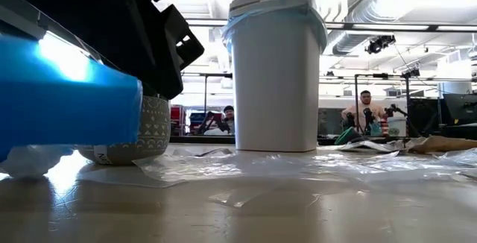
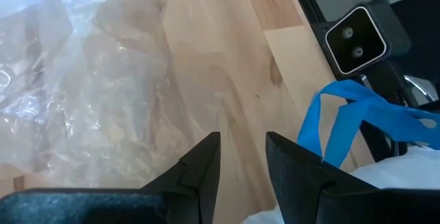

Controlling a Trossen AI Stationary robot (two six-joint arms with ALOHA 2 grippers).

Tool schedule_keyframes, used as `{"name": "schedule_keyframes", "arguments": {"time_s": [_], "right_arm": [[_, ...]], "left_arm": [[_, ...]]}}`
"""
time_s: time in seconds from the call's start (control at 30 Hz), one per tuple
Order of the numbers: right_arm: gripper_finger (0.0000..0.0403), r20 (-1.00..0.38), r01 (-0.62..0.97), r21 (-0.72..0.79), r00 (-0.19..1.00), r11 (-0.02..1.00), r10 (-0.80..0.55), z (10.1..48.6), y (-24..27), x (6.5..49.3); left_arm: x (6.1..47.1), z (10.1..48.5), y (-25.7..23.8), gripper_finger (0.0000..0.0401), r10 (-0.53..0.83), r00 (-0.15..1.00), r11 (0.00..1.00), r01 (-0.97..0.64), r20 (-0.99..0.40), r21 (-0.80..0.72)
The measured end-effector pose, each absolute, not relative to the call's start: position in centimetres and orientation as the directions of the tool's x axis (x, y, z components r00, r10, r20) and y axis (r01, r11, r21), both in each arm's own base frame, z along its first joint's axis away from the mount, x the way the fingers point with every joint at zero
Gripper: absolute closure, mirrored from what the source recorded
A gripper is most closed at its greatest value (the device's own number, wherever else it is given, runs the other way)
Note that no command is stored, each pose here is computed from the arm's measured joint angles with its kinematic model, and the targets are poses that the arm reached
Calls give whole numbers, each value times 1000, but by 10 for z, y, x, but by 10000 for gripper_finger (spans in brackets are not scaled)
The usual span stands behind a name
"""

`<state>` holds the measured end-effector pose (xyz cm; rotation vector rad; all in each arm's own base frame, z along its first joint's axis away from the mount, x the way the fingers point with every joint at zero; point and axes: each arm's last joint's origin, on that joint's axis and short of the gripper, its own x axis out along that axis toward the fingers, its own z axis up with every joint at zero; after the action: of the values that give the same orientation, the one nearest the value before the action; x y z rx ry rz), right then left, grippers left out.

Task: Place trash/remove bag and relplace
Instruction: Put the transparent plastic into the trash bin

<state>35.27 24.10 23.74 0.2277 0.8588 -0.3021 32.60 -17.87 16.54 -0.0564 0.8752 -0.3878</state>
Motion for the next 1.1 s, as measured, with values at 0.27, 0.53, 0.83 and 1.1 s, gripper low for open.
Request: {"name": "schedule_keyframes", "arguments": {"time_s": [0.27,0.53,0.83,1.1], "right_arm": [[244,-824,363,5,529,932,-202,180,243,373],[251,-874,285,23,472,958,-119,130,242,394],[320,-919,261,55,391,964,-54,106,237,400],[399,-923,258,71,384,964,-35,106,238,400]], "left_arm": [[325,164,-178,299,-349,566,931,298,-747,-209],[323,163,-178,299,-342,549,934,284,-762,-215],[322,162,-177,299,-337,538,936,280,-773,-212],[322,162,-177,299,-336,538,936,281,-773,-212]]}}
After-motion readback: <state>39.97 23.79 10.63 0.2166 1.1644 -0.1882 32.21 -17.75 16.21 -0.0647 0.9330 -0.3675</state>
